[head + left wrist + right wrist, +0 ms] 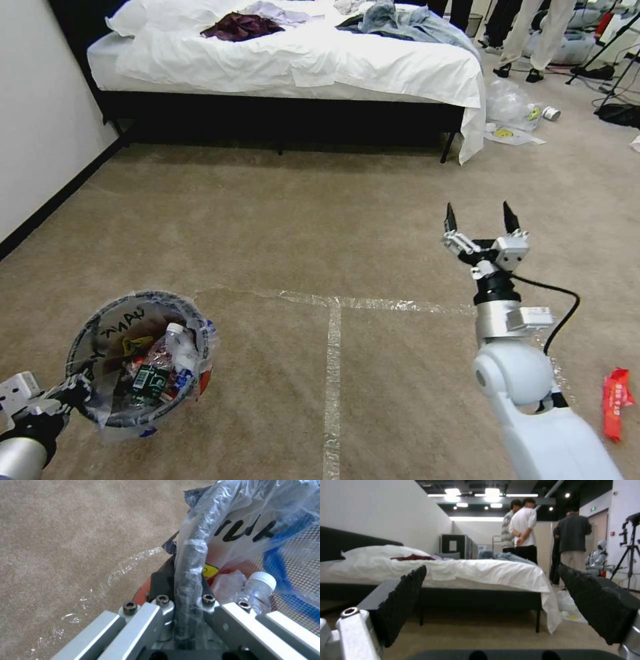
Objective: Pick up the trash bin and place the garbage on the floor into it.
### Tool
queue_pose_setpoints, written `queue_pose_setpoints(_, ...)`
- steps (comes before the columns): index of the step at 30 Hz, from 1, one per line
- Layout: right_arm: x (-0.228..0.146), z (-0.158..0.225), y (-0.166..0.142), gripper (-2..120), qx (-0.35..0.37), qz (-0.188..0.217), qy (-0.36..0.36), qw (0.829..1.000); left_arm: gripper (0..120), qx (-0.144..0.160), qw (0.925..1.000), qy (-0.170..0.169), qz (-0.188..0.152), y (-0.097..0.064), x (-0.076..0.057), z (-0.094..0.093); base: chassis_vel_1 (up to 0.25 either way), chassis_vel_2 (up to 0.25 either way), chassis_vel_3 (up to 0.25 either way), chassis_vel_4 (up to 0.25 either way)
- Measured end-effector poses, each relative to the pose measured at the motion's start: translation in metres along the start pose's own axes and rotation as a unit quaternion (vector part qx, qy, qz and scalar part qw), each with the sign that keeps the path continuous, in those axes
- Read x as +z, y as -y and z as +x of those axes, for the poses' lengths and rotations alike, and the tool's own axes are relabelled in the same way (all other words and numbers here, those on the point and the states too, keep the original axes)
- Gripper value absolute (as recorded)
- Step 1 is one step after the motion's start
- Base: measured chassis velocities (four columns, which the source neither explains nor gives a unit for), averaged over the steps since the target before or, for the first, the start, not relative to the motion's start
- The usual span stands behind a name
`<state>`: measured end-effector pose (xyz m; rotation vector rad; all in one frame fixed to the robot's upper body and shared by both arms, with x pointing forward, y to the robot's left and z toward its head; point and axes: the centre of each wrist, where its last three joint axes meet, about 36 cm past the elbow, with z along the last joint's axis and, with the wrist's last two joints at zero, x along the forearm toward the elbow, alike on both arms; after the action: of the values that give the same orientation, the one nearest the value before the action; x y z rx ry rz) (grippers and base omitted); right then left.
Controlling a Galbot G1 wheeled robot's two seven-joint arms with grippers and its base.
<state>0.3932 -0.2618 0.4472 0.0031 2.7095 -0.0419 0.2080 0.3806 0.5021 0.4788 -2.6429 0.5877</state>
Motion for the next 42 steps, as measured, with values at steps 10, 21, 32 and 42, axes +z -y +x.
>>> queue_pose_setpoints(10, 0.004, 0.009, -0.018, 100, -0.017, -0.008, -0.008, 1.000, 0, 0.003, 1.0000, 0.002, 0.001, 0.000, -0.001, -0.001, 0.000, 0.000, 0.000, 0.000)
queue_pose_setpoints(21, 0.008, 0.007, -0.016, 100, -0.016, -0.004, -0.011, 1.000, 0, 0.003, 1.0000, 0.000, 0.002, -0.001, 0.001, -0.004, -0.005, -0.012, -0.009, -0.014)
queue_pose_setpoints(32, 0.010, 0.001, -0.007, 100, -0.002, -0.002, -0.009, 1.000, 0, 0.004, 1.0000, 0.000, 0.002, -0.002, 0.001, -0.007, -0.049, -0.042, -0.048, -0.048)
queue_pose_setpoints(42, -0.008, 0.005, 0.001, 100, 0.024, -0.003, -0.004, 1.000, 0, 0.007, 0.9999, 0.007, 0.005, -0.001, -0.001, -0.008, -0.008, -0.008, -0.009, -0.009)
